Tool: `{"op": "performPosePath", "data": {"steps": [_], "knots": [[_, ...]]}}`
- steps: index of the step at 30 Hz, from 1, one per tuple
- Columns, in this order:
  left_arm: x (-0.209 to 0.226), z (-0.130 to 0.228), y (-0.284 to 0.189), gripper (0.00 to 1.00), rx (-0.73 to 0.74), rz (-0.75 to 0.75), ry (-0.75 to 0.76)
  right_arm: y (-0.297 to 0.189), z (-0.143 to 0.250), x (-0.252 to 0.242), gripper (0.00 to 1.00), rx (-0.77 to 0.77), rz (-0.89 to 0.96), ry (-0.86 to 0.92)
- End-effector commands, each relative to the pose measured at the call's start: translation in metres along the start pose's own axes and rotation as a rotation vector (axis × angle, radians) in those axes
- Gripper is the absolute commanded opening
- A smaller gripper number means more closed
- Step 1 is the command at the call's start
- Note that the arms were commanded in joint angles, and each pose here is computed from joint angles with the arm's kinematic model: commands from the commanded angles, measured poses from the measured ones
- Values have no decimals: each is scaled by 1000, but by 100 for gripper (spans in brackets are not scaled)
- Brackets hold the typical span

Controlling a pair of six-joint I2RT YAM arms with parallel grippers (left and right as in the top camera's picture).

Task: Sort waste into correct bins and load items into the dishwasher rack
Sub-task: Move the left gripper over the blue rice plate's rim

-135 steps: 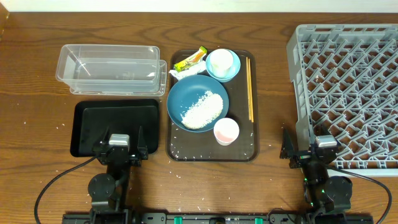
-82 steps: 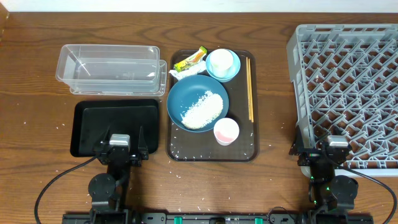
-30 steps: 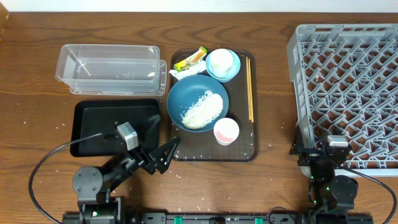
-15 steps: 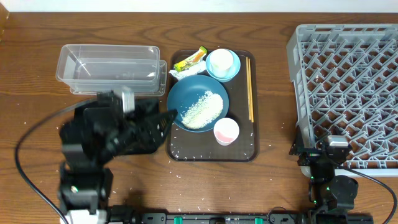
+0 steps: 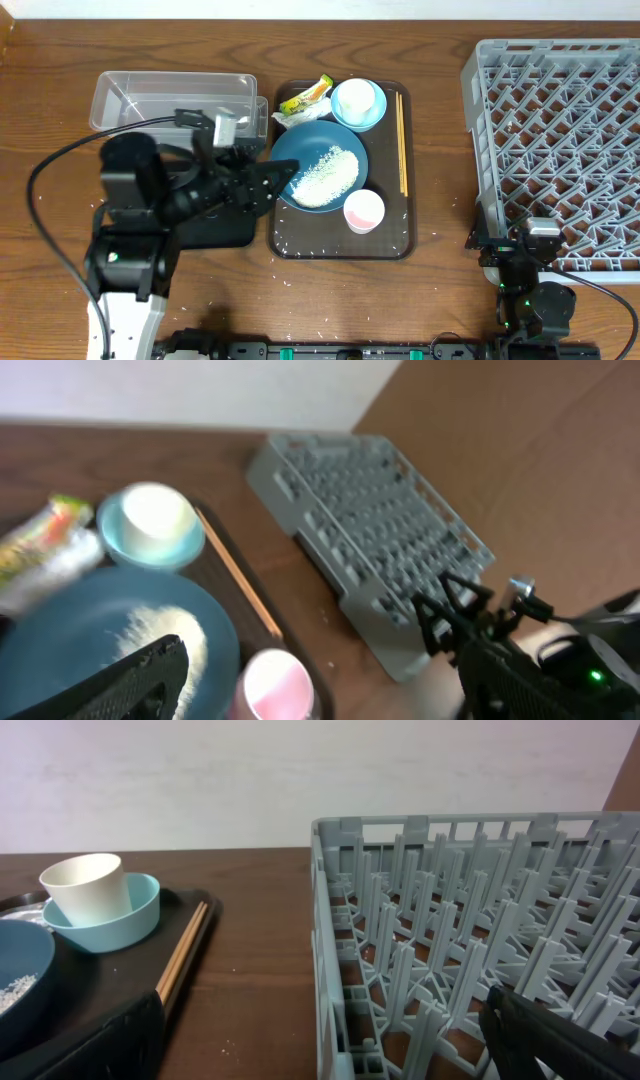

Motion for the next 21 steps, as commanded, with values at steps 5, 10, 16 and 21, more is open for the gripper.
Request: {"op": "performPosePath", "data": {"steps": [5,10,16,21], "knots": [[1,-20,18,89,157,-346,103,0,1,0,99,5,3,-11],[16,-25,22,89,303,-692,187,0,1,0,99,5,3,-11],[22,-13,43,89,374,-679,189,0,1,0,99,5,3,-11],[31,-4,52,90,399,-706,84,0,1,0,99,5,3,-11]]}}
Point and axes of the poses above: each gripper's point midway between its finger pads, its own y axis out along the fingers, its own x axis along the line the jaws close on, z = x × y, the point moved 4 cm from there along -y, back along the fingers
